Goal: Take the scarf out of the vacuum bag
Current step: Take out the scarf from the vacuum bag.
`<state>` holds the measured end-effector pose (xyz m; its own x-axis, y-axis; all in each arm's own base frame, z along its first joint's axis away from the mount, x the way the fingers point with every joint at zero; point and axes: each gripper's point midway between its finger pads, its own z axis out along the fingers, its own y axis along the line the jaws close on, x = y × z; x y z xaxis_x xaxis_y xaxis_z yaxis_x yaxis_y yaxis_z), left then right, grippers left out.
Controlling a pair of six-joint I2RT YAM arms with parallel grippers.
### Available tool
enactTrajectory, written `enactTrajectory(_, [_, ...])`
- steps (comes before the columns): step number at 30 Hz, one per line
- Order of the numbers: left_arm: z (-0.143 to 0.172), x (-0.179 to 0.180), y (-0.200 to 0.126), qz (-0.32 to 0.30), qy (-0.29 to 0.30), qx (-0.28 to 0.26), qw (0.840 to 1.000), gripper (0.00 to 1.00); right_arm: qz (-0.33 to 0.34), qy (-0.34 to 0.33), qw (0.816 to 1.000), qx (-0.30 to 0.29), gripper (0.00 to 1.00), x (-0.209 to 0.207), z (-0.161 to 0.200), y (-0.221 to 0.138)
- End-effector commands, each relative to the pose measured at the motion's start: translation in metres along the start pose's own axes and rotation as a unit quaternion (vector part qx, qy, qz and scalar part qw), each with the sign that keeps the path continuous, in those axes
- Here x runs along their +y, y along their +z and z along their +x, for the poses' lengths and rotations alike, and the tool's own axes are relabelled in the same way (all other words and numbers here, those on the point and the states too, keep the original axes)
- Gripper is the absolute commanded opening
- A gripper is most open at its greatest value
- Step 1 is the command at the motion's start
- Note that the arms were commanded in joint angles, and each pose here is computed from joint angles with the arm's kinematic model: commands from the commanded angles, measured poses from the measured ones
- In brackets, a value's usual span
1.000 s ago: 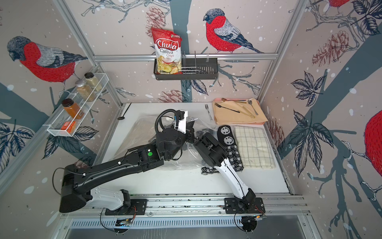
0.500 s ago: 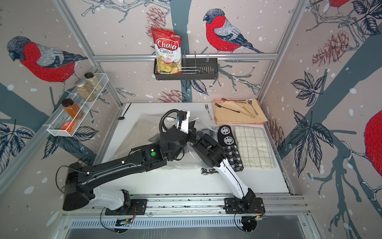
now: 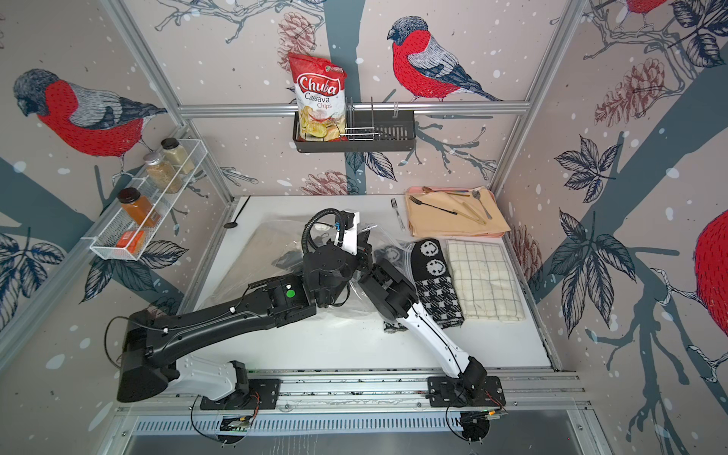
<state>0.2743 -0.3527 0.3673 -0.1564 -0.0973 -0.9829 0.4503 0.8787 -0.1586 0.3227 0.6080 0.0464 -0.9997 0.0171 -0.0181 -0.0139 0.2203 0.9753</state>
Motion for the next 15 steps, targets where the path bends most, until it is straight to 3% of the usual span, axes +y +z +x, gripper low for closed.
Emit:
enactTrajectory(1, [-0.014, -0.008, -0.003, 0.021, -0.022, -0.023, 0.999, 0.00, 0.043, 0.037, 0.998, 0.033, 0.67, -0.032, 0.019, 0.007])
enactTrajectory(6, [-0.014, -0.008, -0.003, 0.021, -0.021, -0.023, 0.999, 0.00, -0.105, 0.036, 0.990, 0.082, 0.68, 0.013, 0.038, 0.012])
enactTrajectory(9, [-0.014, -0.009, -0.002, 0.022, -0.021, -0.023, 0.999, 0.00, -0.150, 0.038, 0.983, 0.096, 0.67, 0.026, 0.043, 0.012])
enactTrajectory(12, [-0.013, -0.010, -0.001, 0.024, -0.020, -0.022, 0.999, 0.00, -0.140, 0.006, 0.985, 0.097, 0.65, 0.037, 0.045, 0.014])
enactTrajectory(15, [-0.013, -0.010, -0.001, 0.023, -0.020, -0.022, 0.999, 0.00, -0.067, -0.023, 0.994, 0.084, 0.66, 0.023, 0.040, 0.019])
